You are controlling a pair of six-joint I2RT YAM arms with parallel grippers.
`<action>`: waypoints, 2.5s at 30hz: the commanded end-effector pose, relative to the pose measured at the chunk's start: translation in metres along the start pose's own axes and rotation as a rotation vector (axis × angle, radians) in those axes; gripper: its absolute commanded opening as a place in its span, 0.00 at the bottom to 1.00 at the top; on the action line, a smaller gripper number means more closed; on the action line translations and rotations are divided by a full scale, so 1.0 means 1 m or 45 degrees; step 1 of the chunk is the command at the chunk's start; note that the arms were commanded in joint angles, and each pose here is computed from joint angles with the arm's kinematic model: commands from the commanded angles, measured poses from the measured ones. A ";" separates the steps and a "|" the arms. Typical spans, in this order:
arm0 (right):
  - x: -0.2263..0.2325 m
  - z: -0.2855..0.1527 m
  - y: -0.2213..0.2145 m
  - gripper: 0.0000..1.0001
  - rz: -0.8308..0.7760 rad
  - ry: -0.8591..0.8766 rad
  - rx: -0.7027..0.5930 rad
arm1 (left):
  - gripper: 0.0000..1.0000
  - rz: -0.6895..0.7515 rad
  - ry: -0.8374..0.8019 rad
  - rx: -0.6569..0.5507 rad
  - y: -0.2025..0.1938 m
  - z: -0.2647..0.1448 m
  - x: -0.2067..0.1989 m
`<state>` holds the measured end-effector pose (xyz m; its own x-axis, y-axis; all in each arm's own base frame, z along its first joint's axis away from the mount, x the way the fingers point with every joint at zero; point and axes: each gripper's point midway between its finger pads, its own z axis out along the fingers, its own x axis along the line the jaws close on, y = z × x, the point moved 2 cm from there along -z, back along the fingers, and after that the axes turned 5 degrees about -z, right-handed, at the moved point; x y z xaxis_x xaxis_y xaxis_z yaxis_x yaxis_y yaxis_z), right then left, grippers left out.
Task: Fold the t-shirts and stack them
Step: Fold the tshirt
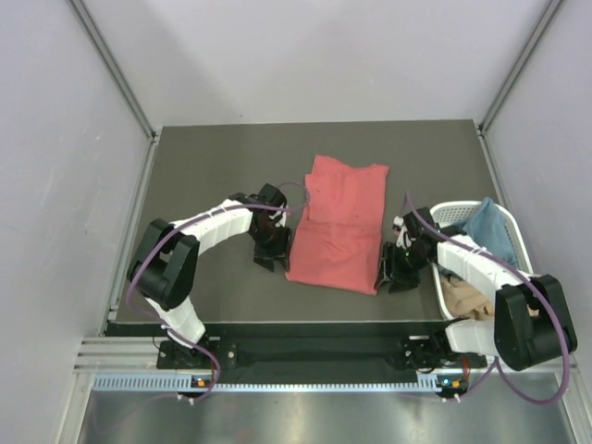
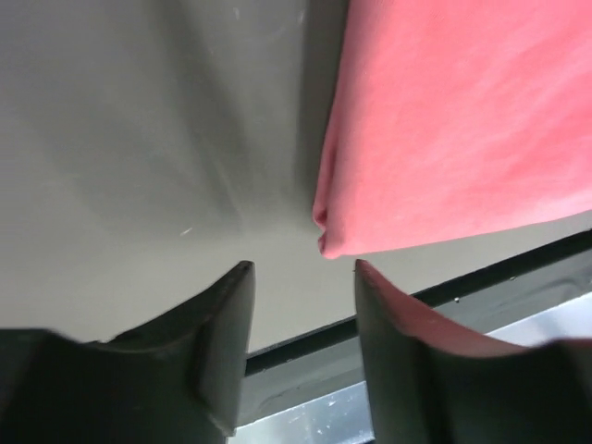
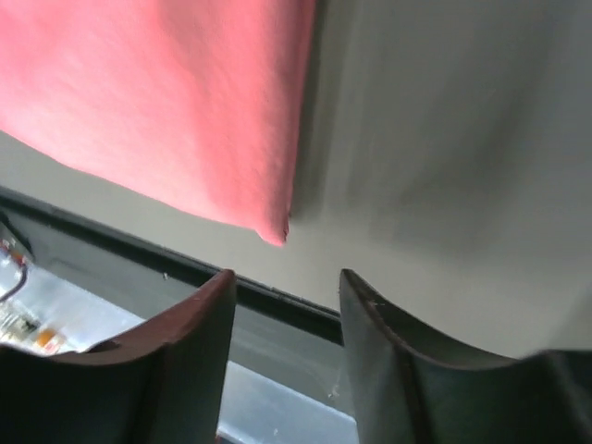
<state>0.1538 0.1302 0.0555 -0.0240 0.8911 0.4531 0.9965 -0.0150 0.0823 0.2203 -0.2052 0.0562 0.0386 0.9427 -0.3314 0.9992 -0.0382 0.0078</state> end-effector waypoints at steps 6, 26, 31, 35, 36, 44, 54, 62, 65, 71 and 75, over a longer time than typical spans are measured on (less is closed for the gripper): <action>0.015 -0.043 0.099 0.59 -0.152 -0.144 -0.281 | 0.59 0.161 -0.023 -0.271 0.066 -0.048 -0.034; 0.011 -0.007 0.187 0.54 -0.302 -0.178 -0.218 | 0.57 0.229 -0.042 -0.316 0.145 -0.004 -0.051; 0.012 -0.003 0.191 0.51 -0.306 -0.158 -0.219 | 0.54 0.230 -0.072 -0.327 0.149 -0.002 -0.052; 0.013 0.000 0.194 0.45 -0.305 -0.148 -0.207 | 0.49 0.228 -0.104 -0.322 0.154 0.002 -0.053; 0.014 -0.001 0.195 0.45 -0.308 -0.143 -0.214 | 0.49 0.225 -0.110 -0.322 0.156 0.002 -0.054; 0.015 0.001 0.202 0.34 -0.289 -0.116 -0.215 | 0.24 0.203 -0.176 -0.290 0.160 0.012 -0.060; -0.004 -0.004 0.205 0.00 -0.213 -0.213 -0.239 | 0.00 0.127 -0.042 -0.305 0.174 0.013 -0.046; -0.011 -0.005 0.210 0.00 -0.208 -0.251 -0.246 | 0.00 0.122 -0.028 -0.325 0.182 0.010 -0.047; -0.005 -0.010 0.214 0.00 -0.215 -0.230 -0.253 | 0.18 0.114 0.011 -0.318 0.178 0.004 -0.042; 0.036 -0.034 0.203 0.25 -0.300 -0.152 -0.286 | 0.55 0.121 0.125 -0.382 0.163 -0.031 -0.028; 0.082 -0.033 0.179 0.31 -0.352 0.007 -0.251 | 0.52 0.097 0.097 -0.406 0.144 -0.063 -0.032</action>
<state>0.3418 0.1450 0.0914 -0.2041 0.9342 0.2927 0.9476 0.1135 0.2985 0.3729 -0.2310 0.0707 0.1018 0.9670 -0.2334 0.9681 -0.0423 0.2471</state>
